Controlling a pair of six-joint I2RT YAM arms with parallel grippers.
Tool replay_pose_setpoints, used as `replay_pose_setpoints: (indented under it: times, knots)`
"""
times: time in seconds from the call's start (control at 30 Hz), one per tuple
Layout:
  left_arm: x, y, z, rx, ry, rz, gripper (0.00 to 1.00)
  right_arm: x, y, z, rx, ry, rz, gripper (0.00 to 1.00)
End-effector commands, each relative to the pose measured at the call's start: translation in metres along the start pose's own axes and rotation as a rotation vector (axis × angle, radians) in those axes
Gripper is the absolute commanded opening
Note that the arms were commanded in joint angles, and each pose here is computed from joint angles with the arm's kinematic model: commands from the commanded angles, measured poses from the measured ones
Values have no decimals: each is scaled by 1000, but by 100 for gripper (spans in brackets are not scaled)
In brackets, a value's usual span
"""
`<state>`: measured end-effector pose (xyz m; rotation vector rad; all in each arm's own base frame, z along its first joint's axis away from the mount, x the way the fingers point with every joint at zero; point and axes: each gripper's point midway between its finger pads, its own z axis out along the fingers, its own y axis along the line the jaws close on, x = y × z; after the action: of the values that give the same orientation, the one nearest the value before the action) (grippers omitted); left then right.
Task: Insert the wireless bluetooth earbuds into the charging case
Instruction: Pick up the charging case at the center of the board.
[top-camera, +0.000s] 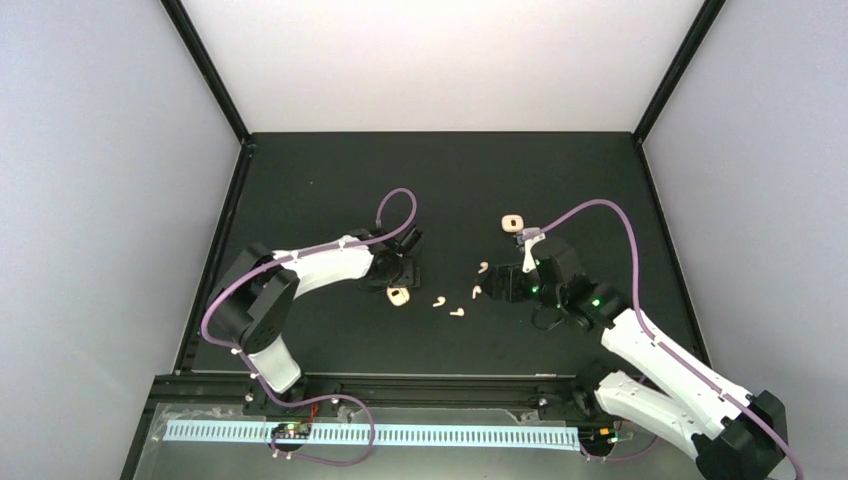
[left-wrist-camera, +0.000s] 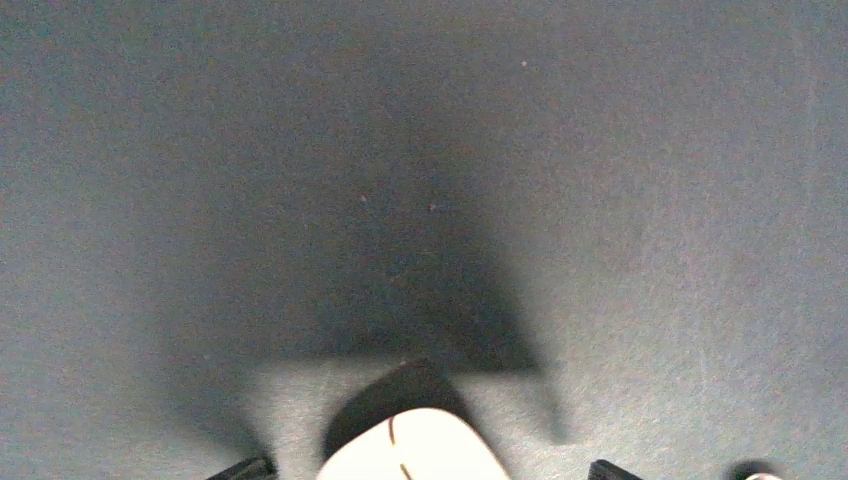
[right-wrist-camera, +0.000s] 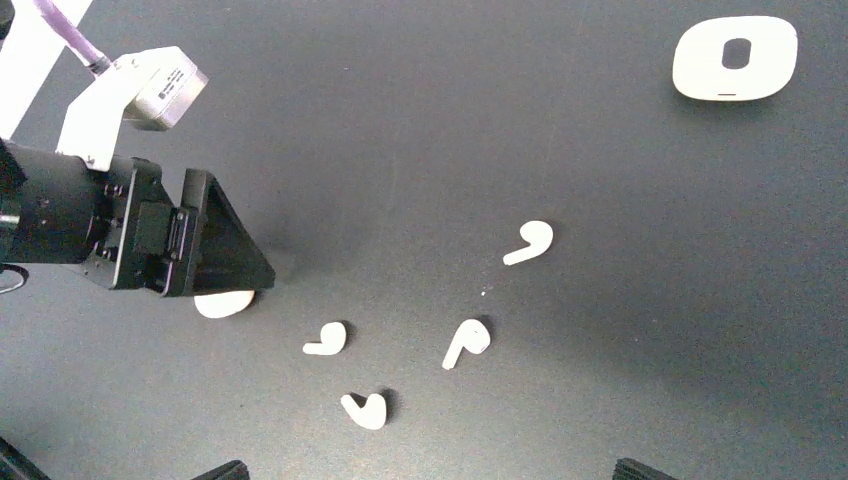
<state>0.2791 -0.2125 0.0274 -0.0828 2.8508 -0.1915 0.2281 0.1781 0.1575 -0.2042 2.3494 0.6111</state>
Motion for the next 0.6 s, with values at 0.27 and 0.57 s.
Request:
replay_pose_setpoints:
  times: [0.27,0.57]
  knots:
    - [-4,-20,-79,146,-101,529,99,8,8,-7,-57,15,-36,95]
    - [16,-11,-52,76,90,643,99,0,16,-19,-84,-6,-58,96]
